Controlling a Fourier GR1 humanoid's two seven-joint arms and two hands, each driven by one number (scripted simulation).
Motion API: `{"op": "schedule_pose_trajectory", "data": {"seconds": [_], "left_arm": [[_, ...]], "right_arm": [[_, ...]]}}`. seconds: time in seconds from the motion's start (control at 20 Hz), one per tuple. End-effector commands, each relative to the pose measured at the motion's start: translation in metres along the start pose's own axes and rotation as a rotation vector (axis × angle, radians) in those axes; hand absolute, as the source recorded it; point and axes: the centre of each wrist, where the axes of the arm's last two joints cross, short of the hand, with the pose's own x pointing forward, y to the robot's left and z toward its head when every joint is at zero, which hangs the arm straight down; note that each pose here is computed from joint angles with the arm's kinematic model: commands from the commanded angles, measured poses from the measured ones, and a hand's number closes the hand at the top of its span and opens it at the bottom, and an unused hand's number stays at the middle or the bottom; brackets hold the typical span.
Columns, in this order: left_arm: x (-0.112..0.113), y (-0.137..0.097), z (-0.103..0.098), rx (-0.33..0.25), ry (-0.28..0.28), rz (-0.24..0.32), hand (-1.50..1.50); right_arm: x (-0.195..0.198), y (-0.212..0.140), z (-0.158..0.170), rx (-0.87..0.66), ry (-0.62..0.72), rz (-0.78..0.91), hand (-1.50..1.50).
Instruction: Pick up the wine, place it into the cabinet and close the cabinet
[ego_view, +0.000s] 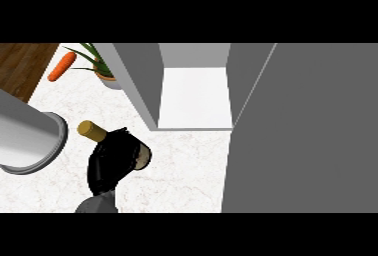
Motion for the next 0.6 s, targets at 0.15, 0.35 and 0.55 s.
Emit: {"op": "schedule_pose_trajectory", "data": {"seconds": [0.15, 0.35, 0.55], "left_arm": [[-0.004, -0.018, -0.019, -0.078, -0.039, -0.089, 1.50], [0.004, 0.037, 0.002, -0.237, 0.009, -0.162, 1.50], [0.035, 0.083, 0.005, -0.345, 0.017, -0.184, 1.50]], "right_arm": [[0.014, -0.005, 0.031, 0.021, -0.049, -0.048, -1.50], [0.016, 0.007, 0.021, 0.000, -0.071, -0.050, -1.50], [0.024, 0.006, 0.034, 0.011, -0.059, -0.030, -1.50]]}}
